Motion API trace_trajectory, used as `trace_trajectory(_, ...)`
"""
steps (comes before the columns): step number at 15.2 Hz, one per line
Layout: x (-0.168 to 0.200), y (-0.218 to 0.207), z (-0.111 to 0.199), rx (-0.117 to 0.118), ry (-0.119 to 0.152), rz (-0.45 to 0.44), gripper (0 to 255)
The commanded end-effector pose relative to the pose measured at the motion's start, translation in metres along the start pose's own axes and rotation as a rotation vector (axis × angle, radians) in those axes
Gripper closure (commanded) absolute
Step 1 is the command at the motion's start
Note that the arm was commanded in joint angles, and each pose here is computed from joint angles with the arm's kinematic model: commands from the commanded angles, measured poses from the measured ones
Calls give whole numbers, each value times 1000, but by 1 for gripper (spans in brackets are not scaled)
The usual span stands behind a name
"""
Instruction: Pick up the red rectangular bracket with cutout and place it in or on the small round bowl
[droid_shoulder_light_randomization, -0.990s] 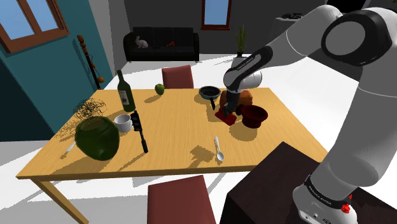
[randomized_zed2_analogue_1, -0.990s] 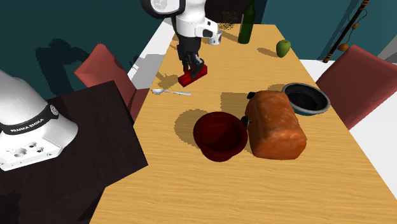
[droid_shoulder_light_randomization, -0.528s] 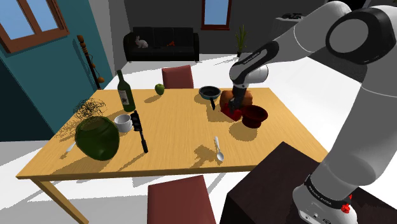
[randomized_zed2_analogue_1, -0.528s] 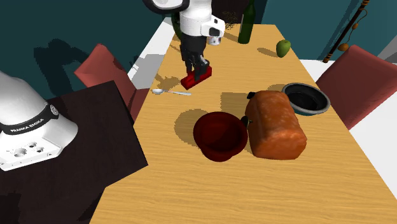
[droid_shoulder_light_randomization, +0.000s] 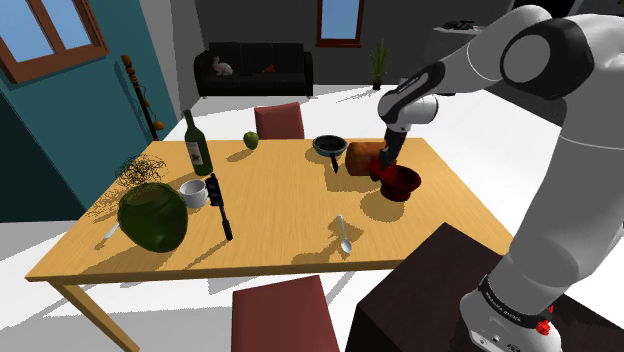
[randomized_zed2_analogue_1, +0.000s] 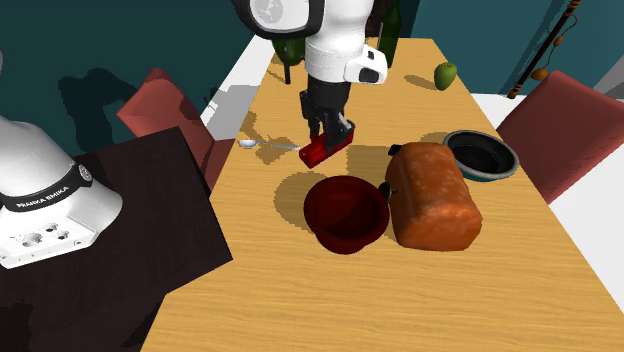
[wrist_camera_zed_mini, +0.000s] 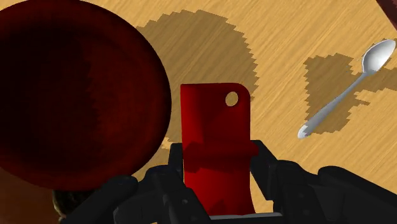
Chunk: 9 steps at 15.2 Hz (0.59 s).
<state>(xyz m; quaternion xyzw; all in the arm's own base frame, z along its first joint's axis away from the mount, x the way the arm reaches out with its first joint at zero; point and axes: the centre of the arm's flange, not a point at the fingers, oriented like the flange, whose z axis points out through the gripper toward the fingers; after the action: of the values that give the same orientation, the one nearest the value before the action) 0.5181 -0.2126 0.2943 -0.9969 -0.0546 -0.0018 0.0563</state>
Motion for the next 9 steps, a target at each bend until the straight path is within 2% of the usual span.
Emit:
trace_trajectory(1,-7,27,-2,0,0,-1,255)
trace_trajectory(8,-30,117,-12,0,0,-1,255)
trace_trajectory(9,-30,118,-7,0,0,-1,255)
